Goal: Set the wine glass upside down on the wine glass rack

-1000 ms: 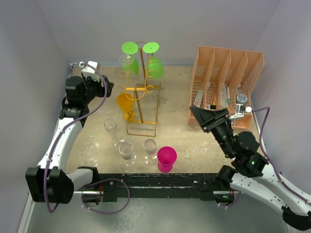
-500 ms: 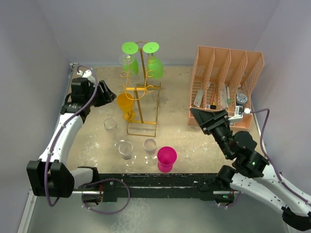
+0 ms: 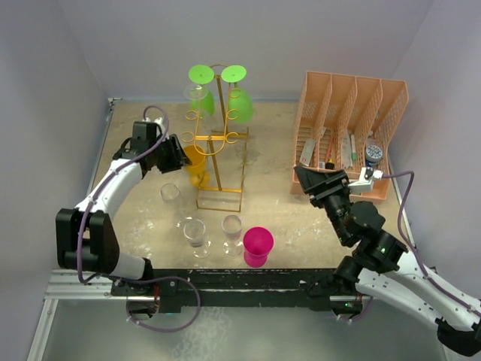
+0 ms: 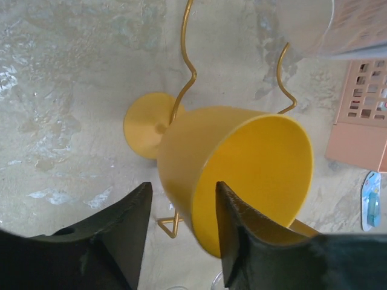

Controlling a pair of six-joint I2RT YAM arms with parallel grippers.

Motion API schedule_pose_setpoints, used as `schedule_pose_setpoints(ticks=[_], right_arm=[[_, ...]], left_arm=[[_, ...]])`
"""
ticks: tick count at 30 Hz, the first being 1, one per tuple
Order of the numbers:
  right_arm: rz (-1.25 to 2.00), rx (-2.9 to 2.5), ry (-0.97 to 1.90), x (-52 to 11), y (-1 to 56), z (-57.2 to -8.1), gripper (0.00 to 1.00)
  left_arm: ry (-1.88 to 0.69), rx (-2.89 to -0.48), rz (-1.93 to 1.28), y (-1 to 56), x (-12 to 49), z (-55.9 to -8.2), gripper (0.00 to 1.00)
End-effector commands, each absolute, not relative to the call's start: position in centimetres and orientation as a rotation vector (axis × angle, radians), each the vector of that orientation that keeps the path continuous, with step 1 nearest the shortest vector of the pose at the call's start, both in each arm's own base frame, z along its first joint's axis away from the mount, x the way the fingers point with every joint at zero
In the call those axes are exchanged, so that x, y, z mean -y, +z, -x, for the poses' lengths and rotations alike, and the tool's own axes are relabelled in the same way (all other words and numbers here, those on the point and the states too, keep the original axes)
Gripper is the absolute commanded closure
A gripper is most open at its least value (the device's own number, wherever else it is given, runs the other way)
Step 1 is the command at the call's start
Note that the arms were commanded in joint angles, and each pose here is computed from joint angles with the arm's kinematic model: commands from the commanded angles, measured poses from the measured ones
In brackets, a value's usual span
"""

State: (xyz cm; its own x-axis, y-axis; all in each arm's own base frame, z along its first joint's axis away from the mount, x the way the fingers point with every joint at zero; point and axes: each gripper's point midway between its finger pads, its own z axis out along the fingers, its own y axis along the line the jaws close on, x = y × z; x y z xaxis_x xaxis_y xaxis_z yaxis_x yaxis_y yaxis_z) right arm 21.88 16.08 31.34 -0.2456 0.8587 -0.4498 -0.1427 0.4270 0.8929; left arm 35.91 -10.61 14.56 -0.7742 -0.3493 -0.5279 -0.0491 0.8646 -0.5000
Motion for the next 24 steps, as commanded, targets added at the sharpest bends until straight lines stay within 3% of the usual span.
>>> schedule_pose_setpoints(ticks=[1,9,19,24], right_arm=[[-0.707,-1.46,0.997,-14.5,31.5,-22.8,0.36],[-0.694,-1.442,0.974,-14.0,31.6,-22.8,0.36],[-0.665,-1.471,0.952,-14.0,32.0,-22.6,0.36],[-0.678,-1.471,0.99,-14.3,32.0,-22.5,0.37]], left_arm=[[-0.528,-2.373,0.306,16.0,10.3,-38.1,0.63],[-0.269,-2.371,0.332,18.0,6.9,-38.9,1.0],[-0.152,-2.228,0.399,23.3,4.2,-36.9,1.0],[-0.108,-2.253,0.387,22.9,3.6,-36.2,1.0]])
